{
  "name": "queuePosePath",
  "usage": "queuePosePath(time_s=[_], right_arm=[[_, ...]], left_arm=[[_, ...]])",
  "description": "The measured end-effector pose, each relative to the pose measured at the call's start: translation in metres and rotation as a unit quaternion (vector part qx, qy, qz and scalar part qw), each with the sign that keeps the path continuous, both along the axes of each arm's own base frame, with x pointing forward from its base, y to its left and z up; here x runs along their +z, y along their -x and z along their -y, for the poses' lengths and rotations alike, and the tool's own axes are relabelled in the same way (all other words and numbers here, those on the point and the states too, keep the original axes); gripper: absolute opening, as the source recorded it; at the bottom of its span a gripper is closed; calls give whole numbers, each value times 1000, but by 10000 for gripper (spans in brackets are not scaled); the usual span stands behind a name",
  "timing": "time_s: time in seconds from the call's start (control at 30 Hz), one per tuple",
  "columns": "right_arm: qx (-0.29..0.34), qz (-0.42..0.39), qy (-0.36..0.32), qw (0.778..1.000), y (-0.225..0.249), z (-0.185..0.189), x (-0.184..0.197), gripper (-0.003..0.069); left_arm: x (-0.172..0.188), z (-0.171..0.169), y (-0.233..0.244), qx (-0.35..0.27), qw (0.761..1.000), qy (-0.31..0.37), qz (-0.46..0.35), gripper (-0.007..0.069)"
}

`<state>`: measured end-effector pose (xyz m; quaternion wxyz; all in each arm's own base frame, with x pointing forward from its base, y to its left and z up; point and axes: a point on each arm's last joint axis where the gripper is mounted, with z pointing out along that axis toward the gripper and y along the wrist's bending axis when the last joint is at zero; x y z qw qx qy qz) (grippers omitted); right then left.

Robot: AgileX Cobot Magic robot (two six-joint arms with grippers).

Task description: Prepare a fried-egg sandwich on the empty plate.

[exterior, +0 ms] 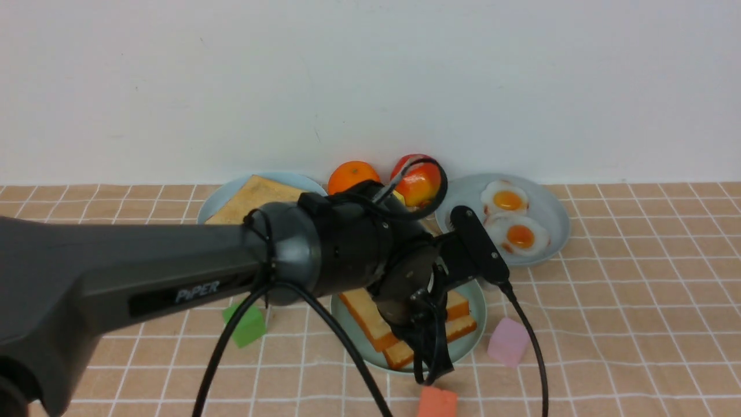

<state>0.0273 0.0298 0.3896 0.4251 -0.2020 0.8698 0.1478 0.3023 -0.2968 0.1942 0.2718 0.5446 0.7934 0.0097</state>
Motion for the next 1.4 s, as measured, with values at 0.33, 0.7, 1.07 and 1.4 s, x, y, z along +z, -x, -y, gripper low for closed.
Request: queuePosePath(time_s=[0.33, 0.7, 1.07, 1.4], right_arm=[[3, -1, -5, 1000, 0, -1, 0, 34], [5, -3, -7, 1000, 1, -1, 0, 42], [-12, 0, -7, 1000, 0, 1, 0, 43], [-73, 51, -32, 996, 38, 20, -1, 43]], left_arm=[[-2, 3, -2, -3, 1000, 9, 7, 260], [15, 1, 3, 6, 999, 34, 6, 410], [205, -60, 100, 66, 957, 276, 67, 12], [179, -193, 216, 53, 853, 504, 121, -13]])
